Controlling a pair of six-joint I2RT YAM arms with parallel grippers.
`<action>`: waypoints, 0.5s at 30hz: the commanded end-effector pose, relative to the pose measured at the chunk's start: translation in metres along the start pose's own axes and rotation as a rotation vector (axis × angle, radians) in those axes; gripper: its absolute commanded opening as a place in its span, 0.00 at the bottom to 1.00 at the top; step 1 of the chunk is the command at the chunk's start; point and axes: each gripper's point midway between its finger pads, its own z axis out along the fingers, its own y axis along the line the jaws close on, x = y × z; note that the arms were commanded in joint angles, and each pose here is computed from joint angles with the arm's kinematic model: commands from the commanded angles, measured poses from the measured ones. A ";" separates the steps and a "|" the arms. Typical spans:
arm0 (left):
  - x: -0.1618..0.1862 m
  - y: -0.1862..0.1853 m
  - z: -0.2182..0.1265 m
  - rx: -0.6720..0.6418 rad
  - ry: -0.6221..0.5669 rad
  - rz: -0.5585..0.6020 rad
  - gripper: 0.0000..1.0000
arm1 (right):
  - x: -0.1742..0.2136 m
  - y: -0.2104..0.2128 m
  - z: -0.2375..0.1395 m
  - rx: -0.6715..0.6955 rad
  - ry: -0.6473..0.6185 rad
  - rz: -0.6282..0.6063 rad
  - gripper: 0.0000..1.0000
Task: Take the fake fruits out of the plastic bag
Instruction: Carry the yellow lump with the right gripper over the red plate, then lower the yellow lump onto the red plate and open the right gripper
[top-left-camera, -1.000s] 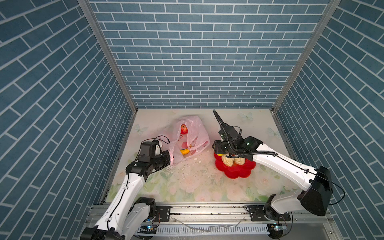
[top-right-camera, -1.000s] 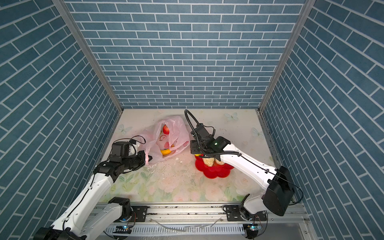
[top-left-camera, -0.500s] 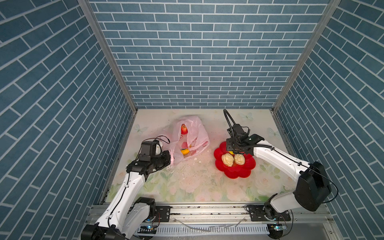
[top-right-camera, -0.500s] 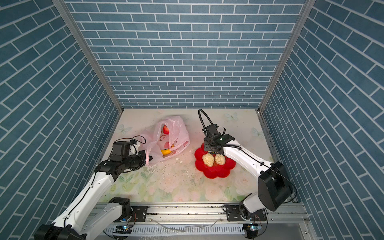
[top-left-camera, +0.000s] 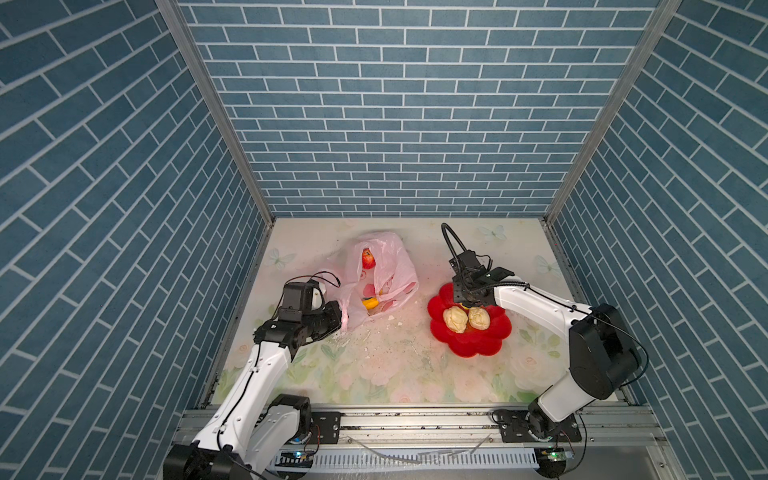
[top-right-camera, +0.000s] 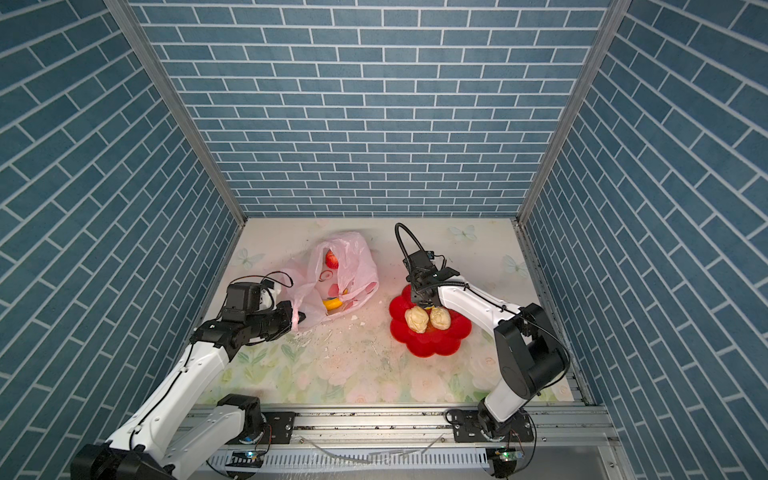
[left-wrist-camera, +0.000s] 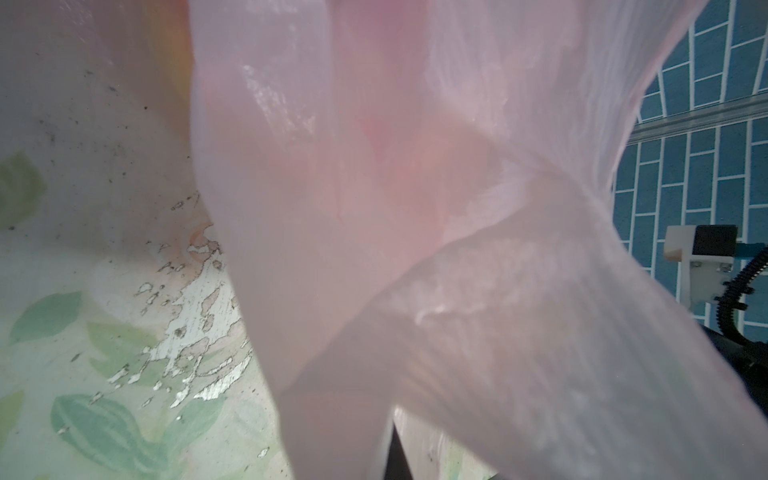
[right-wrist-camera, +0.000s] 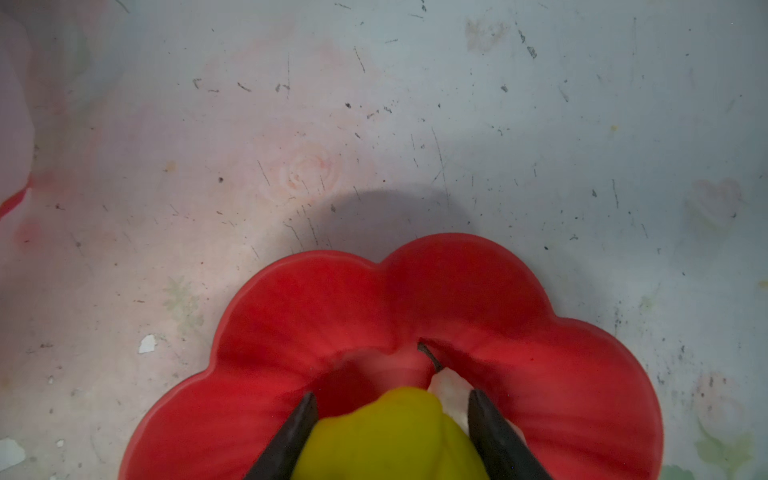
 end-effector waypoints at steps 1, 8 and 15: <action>-0.004 -0.002 -0.001 0.006 -0.009 0.017 0.00 | 0.011 -0.012 0.014 0.054 0.022 -0.027 0.44; -0.003 -0.001 -0.001 0.002 -0.004 0.015 0.00 | 0.019 -0.016 0.024 0.069 0.039 -0.019 0.49; -0.003 -0.001 -0.001 -0.002 -0.004 0.012 0.00 | 0.025 -0.017 0.032 0.070 0.057 -0.016 0.54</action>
